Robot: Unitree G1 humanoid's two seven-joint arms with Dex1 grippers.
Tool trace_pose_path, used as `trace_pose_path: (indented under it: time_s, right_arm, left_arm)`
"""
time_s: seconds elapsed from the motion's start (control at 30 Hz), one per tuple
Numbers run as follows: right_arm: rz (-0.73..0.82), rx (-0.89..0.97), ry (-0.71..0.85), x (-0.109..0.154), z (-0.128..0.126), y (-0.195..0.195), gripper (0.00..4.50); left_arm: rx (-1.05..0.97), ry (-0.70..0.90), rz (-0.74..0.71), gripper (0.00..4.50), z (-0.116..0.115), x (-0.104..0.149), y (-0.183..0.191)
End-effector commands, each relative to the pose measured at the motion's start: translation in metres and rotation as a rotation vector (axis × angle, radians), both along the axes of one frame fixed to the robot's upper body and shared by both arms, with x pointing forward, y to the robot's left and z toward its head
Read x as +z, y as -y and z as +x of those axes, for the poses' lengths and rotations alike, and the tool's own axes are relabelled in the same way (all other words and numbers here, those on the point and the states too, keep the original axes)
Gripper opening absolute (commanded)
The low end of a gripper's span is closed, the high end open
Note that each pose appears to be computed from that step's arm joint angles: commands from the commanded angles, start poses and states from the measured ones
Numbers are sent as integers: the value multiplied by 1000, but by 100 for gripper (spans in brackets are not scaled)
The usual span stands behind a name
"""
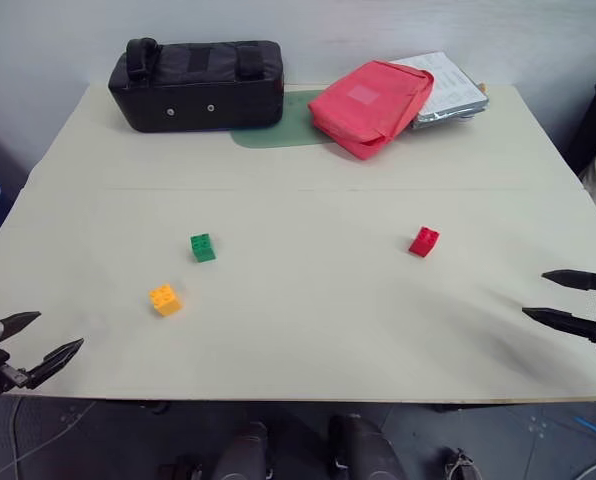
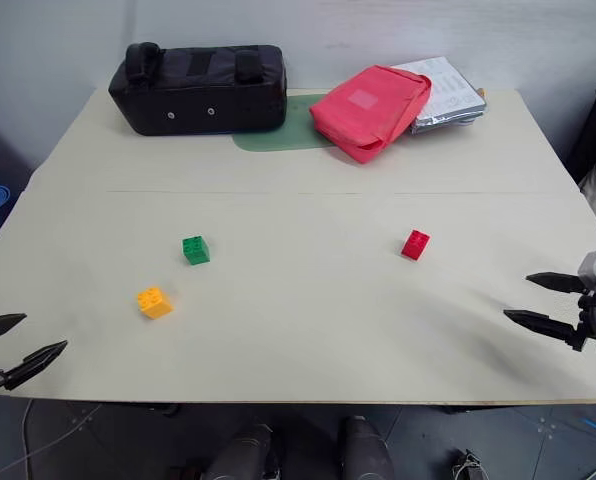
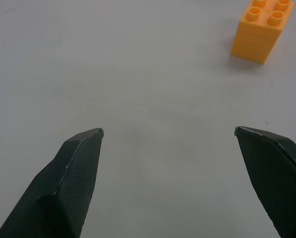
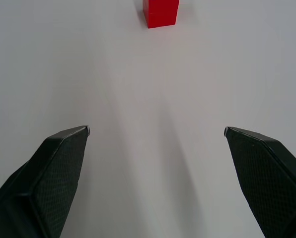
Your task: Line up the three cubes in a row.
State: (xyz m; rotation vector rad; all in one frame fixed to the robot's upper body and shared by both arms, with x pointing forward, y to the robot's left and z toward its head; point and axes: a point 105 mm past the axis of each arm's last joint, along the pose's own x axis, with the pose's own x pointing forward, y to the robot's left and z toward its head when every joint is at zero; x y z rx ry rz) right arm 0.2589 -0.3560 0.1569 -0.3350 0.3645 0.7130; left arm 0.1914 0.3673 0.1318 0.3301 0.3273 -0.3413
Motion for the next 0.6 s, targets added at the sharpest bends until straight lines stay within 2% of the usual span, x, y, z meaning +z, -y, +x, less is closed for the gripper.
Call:
trace_pose_path:
  time_s: [0.03,0.6]
  right_arm:
    - [4,-9,61,13,-1,2,446]
    - [-31,-19,82,10,7,1,446]
  left_arm:
    - [-4,2,29,447,-3,1,-4]
    - [30,-6,21,447,-7,-2,-6]
